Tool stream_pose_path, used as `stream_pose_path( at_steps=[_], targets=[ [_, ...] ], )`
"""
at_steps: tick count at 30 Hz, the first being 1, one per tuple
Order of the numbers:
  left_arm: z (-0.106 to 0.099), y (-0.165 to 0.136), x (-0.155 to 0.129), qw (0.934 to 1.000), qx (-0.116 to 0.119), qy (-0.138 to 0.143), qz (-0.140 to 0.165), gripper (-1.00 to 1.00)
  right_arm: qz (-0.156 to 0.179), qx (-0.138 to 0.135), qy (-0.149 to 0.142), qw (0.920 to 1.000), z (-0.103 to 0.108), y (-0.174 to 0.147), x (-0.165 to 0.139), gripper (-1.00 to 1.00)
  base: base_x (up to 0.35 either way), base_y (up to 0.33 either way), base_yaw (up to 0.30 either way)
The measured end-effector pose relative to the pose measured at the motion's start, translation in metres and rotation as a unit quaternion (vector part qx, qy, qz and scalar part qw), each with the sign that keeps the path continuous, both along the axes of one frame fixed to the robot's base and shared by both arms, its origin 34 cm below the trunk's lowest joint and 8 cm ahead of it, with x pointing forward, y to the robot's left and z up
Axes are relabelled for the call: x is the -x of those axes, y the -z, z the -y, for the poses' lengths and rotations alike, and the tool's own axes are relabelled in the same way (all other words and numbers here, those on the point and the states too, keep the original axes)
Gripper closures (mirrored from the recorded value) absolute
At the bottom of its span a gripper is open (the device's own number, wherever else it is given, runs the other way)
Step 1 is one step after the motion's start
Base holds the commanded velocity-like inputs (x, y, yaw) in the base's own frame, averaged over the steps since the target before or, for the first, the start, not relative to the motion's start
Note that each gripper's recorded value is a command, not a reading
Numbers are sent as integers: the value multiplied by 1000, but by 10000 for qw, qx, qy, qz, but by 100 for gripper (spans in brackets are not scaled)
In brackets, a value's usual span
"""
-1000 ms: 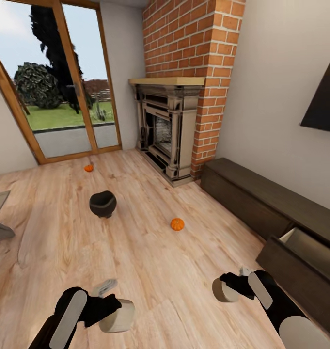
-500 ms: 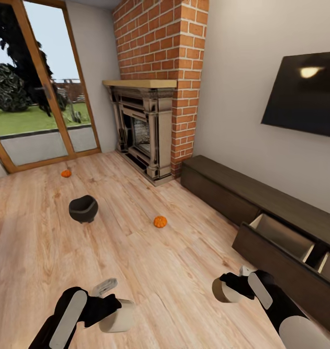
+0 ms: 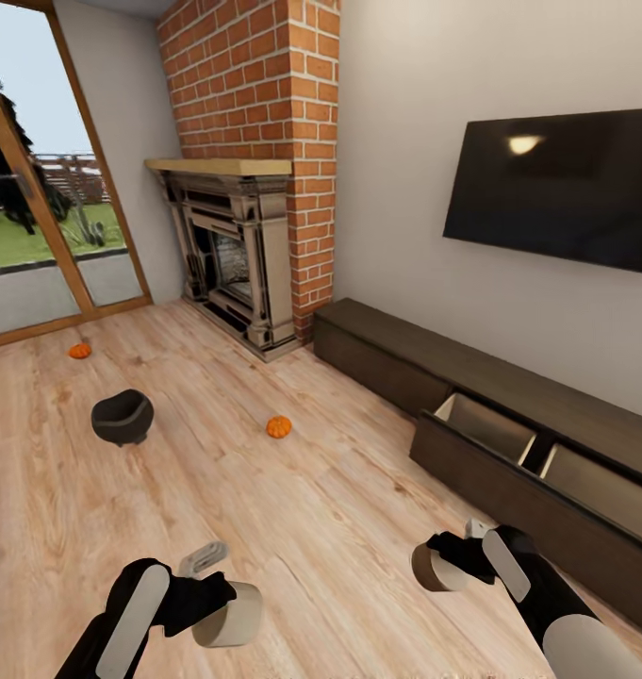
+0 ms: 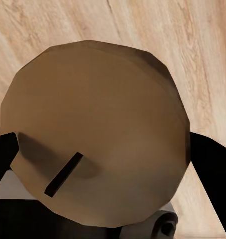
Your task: Place each of the two pumpkins and all three candles from the living room inside a cabinet in the living room (use any cabinet), then make sure every cabinet is closed, and position the cauldron so it is next to a table in the living room.
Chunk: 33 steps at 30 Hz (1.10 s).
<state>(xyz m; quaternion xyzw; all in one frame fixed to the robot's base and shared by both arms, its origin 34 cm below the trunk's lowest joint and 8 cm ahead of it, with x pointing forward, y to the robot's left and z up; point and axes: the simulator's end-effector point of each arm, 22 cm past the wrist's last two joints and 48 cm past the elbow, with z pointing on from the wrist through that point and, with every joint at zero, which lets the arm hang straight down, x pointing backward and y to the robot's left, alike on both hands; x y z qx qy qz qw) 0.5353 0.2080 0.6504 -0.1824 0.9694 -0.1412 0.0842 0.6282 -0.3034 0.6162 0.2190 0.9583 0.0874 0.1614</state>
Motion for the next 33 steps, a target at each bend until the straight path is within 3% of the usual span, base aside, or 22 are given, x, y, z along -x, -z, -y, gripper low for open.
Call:
stream_pose_path(
  at_steps=[33],
  targets=[
    [0, -49, 2, 10000, 7, -1, -3, 100, -8, -3, -1, 10000, 0, -49, 2, 100, -2, 0, -280]
  ],
)
